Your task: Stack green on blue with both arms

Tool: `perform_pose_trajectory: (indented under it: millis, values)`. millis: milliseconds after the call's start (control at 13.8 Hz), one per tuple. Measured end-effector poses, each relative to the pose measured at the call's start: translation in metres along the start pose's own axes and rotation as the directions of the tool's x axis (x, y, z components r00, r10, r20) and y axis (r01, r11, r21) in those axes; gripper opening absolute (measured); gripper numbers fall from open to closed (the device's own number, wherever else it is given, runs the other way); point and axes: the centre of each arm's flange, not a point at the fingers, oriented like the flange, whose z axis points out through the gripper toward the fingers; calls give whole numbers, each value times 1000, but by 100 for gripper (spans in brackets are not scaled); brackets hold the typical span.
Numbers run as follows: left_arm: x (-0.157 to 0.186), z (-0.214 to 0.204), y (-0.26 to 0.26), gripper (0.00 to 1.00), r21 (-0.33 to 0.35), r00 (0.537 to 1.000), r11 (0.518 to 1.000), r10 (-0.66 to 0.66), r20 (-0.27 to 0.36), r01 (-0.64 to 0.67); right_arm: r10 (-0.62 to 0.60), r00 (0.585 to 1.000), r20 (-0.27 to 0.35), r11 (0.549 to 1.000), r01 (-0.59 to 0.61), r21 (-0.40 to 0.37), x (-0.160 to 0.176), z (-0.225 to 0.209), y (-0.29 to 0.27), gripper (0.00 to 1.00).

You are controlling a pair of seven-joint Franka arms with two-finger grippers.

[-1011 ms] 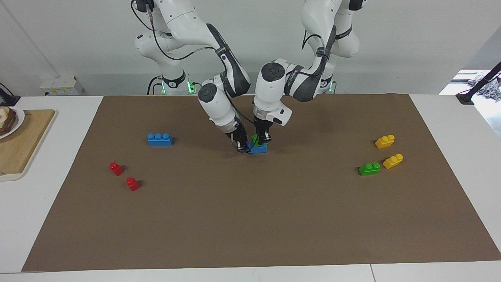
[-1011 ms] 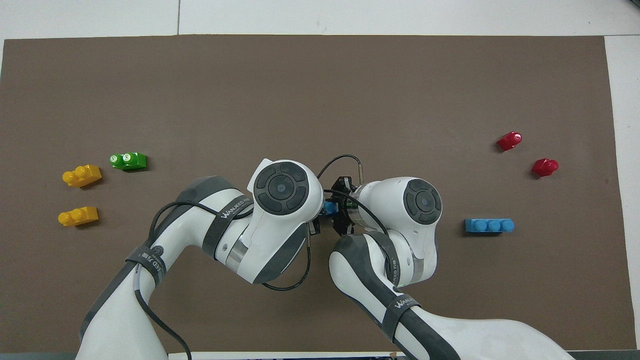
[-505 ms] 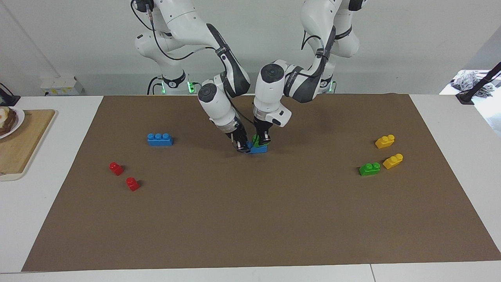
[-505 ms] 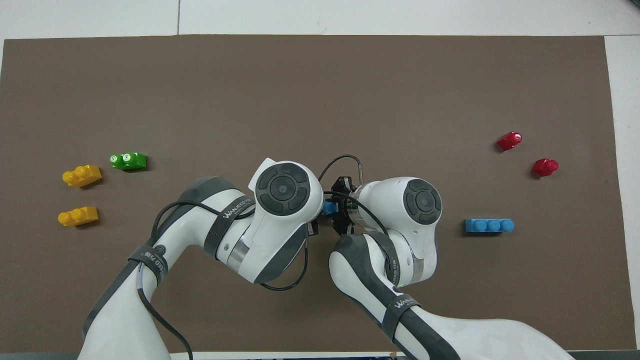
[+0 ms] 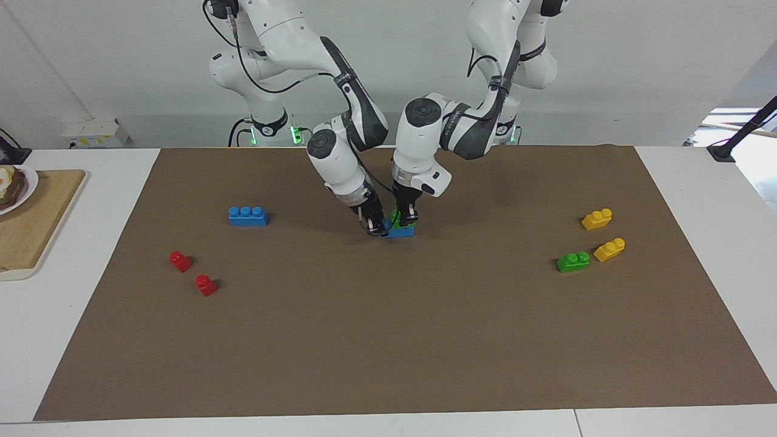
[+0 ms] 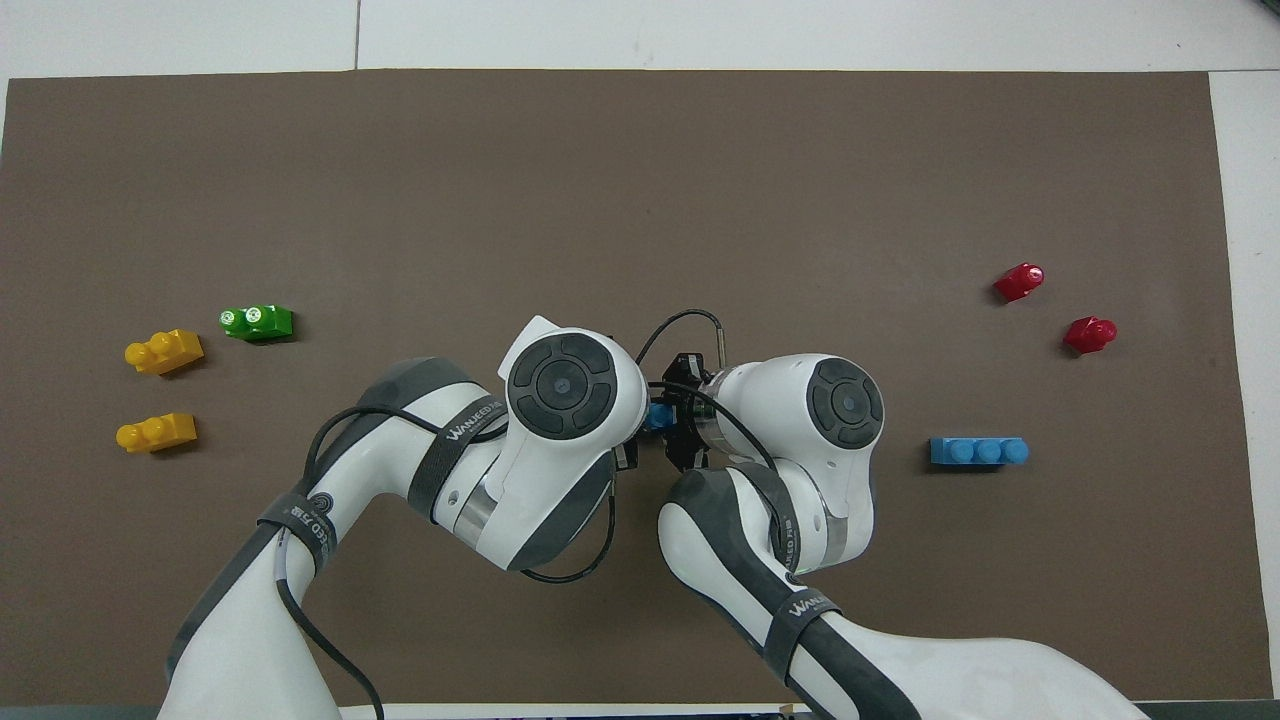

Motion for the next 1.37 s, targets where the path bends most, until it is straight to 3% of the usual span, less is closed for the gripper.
perform_pose_trajectory:
  millis: [1372]
  values:
    - [6,19,-12,35,-6,994,994,108,1,-108,-2,1000,1,1000,2,0,-1,0,1,34]
